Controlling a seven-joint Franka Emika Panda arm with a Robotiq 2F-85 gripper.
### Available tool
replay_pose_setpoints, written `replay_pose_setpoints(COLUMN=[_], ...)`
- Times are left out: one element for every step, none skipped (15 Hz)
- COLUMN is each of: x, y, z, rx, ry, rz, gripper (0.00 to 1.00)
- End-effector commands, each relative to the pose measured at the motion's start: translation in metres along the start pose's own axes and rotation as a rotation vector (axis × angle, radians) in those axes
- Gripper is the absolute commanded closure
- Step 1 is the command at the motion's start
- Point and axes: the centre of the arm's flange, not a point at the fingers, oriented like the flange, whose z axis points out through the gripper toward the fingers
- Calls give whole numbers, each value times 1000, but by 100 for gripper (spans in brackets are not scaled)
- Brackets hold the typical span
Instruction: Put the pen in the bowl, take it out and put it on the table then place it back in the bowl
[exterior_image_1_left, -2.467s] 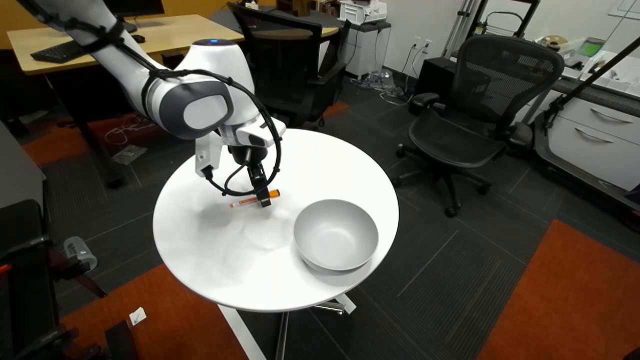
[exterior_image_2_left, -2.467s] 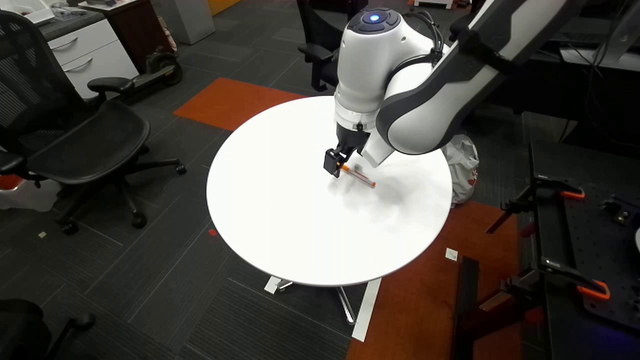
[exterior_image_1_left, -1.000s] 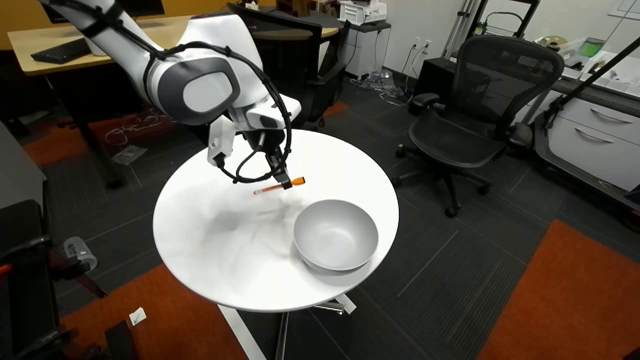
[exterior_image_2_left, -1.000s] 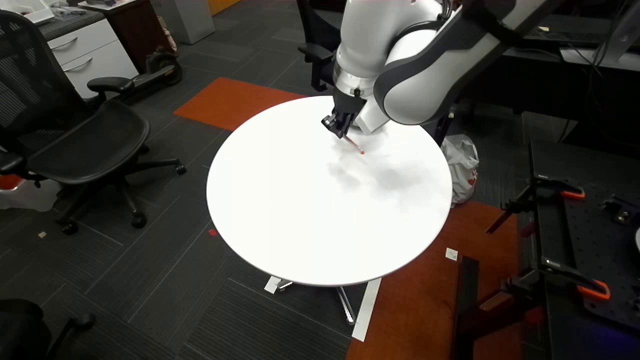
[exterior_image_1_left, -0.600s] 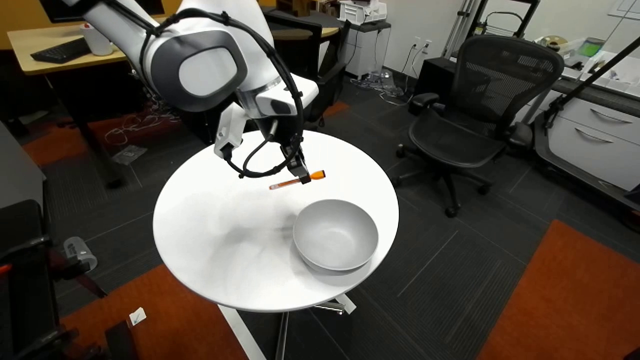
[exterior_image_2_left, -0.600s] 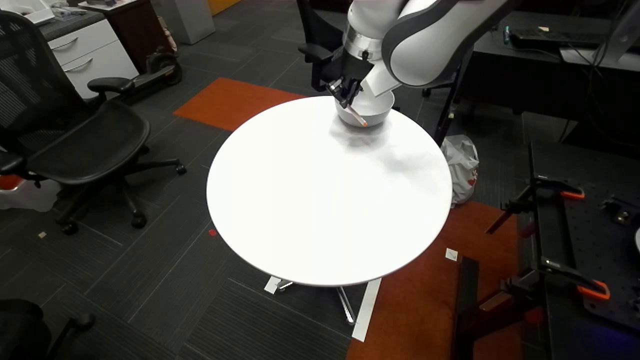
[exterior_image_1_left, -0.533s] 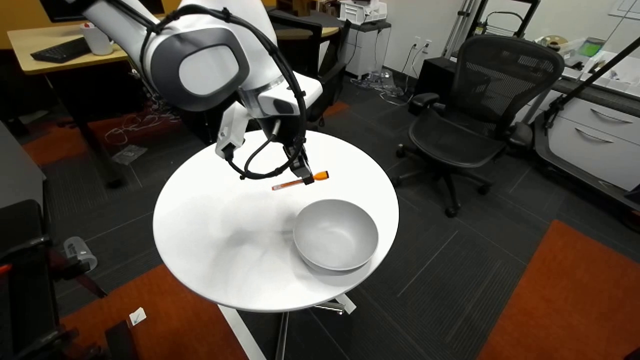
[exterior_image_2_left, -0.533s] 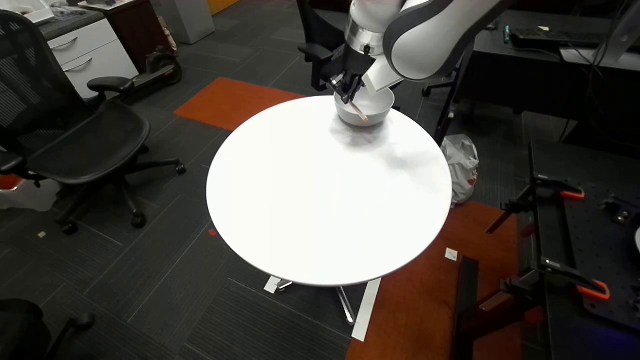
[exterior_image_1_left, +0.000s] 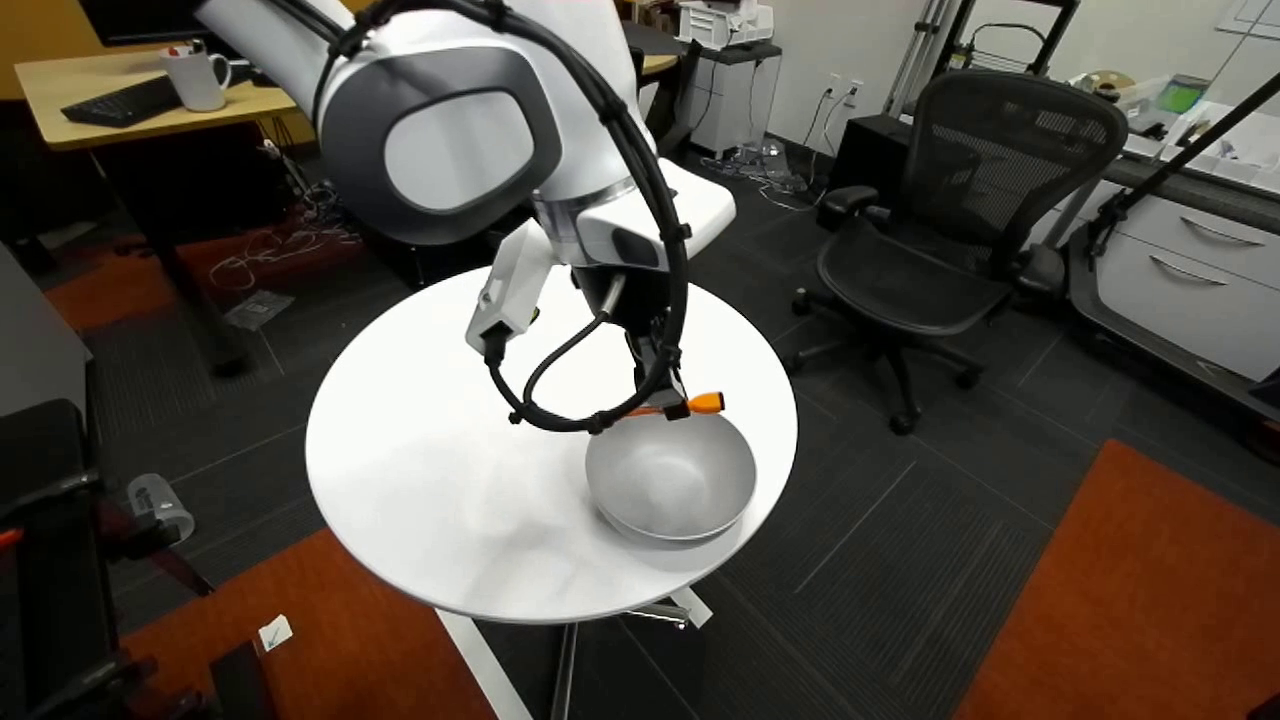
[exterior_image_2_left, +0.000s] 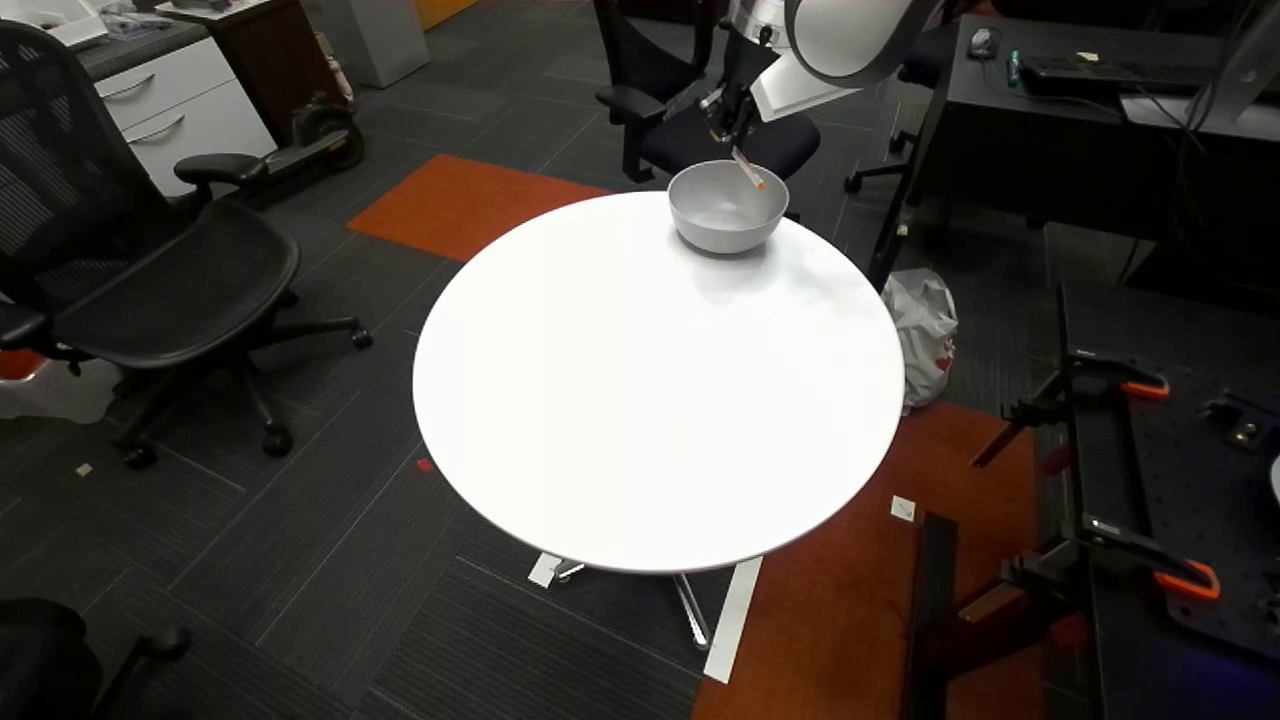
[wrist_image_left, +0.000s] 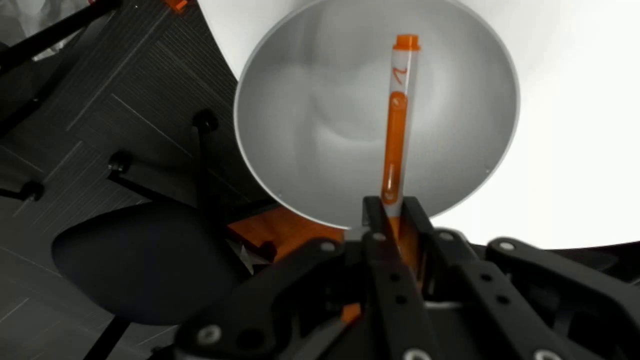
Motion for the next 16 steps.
replay_pose_setpoints(x=[23,27,29,31,31,32,32,31,31,31,31,30,30,29,29,29], y=[10,10,11,10,10,10,10,9,10,10,10,10,10,10,10,10], z=[-9,-8,-7,-6,-5,-5,-4,-4,-3,-3,-2,-1,-1,-1,-1,-1], rx=[11,11,13,17,22,25,28,29,30,29,31,32,34,34,34,40], ry=[-30,-42,-51,-63,-74,-84,-92,-100,-106,-112,-117,-121,-124,-125,-126,-126], rz=[11,5,-1,-7,-9,-13,-17,-18,-15,-12,-10,-9,-8,-7,-7,-10], gripper=[97,97,97,78,62,57,49,42,34,27,19,12,5,0,0,0])
